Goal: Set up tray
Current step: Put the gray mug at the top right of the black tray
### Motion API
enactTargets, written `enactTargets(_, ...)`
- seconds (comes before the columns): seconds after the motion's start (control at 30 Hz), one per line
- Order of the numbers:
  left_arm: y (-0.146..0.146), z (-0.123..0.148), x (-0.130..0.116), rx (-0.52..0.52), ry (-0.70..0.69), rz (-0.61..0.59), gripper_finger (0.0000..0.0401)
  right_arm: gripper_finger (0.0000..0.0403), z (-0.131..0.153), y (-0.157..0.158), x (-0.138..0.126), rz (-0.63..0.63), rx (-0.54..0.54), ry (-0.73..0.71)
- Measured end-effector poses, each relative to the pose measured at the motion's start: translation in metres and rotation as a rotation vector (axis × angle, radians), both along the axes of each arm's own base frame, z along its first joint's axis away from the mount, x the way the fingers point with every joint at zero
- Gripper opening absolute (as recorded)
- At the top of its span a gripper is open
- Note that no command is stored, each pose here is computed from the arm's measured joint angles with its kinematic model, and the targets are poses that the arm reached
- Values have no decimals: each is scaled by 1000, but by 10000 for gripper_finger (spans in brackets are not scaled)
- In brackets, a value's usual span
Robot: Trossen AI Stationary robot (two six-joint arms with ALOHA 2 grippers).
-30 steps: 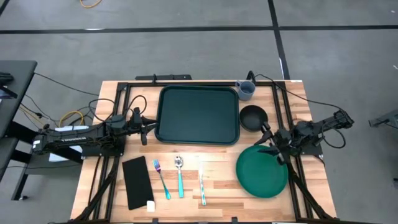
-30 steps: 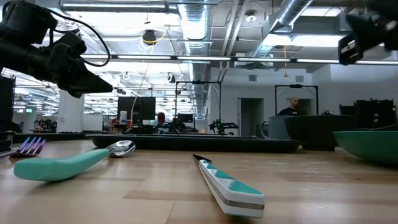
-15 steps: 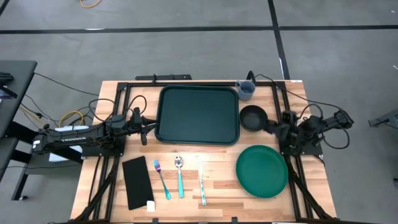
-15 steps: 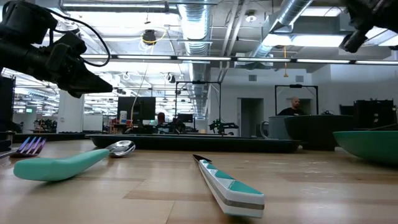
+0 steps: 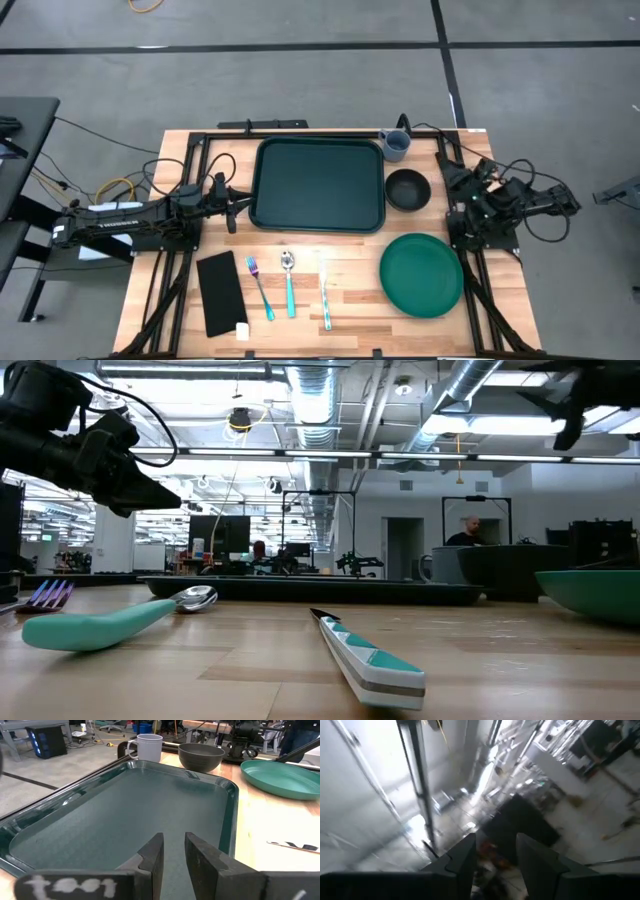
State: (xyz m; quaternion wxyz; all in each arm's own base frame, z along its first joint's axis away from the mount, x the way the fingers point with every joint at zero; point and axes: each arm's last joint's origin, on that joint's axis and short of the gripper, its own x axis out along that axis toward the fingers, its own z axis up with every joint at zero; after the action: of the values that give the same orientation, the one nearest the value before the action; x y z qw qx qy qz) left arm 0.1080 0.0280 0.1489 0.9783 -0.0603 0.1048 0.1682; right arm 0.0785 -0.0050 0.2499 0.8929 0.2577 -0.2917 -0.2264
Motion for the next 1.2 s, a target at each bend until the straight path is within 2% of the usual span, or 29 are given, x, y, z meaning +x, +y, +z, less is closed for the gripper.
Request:
enactTargets(0.17, 0, 0, 0, 0, 0, 0, 67, 134, 21, -1, 37, -125, -63, 334)
enactTargets(0.37, 0, 0, 0, 0, 0, 0, 67, 134, 57, -16, 87, -415, -46, 712)
enactTargets(0.53, 0, 0, 0, 0, 1, 0, 67, 134, 77, -42, 129, -511, -29, 1069)
enactTargets(0.7, 0, 0, 0, 0, 0, 0, 67, 134, 84, -69, 157, -508, 26, 1340)
enactTargets(0.9, 0, 0, 0, 0, 0, 0, 67, 134, 68, -95, 175, -508, 103, 1568)
enactTargets(1.2, 0, 0, 0, 0, 0, 0, 67, 134, 21, -110, 193, -261, 288, 1764)
